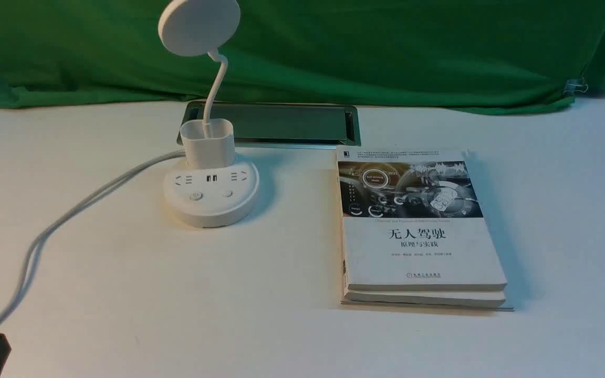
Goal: Turn on the desk lamp on the white desktop with your hand.
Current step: 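Press the power button on the lamp base to turn the lamp on with the left gripper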
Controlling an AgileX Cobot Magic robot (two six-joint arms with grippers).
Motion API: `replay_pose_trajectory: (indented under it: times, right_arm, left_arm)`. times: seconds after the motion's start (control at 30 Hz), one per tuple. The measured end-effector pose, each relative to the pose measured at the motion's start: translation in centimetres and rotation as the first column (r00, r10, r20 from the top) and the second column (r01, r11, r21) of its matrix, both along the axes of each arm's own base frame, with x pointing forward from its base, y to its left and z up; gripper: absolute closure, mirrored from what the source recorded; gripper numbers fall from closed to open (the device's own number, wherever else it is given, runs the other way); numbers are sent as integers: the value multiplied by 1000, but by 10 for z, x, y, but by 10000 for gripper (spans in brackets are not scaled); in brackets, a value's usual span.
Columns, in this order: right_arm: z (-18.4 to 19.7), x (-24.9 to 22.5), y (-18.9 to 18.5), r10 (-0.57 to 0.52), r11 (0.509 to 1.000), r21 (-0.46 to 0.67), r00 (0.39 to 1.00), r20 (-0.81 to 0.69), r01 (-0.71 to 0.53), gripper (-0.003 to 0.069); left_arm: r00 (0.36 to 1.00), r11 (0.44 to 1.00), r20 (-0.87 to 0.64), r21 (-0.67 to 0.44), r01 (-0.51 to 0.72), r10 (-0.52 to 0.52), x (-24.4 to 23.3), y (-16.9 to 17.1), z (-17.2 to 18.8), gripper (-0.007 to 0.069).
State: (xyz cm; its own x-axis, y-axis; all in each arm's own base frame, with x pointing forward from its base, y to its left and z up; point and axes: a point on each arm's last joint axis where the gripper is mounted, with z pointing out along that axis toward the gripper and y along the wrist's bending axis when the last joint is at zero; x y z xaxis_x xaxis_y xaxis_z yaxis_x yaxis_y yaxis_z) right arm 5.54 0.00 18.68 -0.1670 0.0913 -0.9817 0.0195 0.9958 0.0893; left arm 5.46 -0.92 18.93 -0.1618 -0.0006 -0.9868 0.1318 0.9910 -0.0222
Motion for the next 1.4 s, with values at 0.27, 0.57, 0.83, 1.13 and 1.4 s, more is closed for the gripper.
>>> replay_pose_trajectory:
  times: [0.27,0.57,0.83,1.13,1.4]
  right_arm:
    - [0,0,0,0,1000,0,1000,1,0,419]
    - [0,0,0,0,1000,0,1000,1,0,418]
    - [0,0,0,0,1000,0,1000,0,0,418]
    - [0,0,0,0,1000,0,1000,0,0,418]
    - [0,0,0,0,1000,0,1000,0,0,418]
  left_arm:
    - [1000,1000,0,2,0,0,0,0,0,604]
    - [1000,994,14,114,1,-3,0,1,0,604]
    - [1000,976,26,216,-5,0,0,3,0,604]
    - [999,974,33,228,-8,0,1,4,1,604]
    - [912,987,409,132,-96,34,-1,5,36,604]
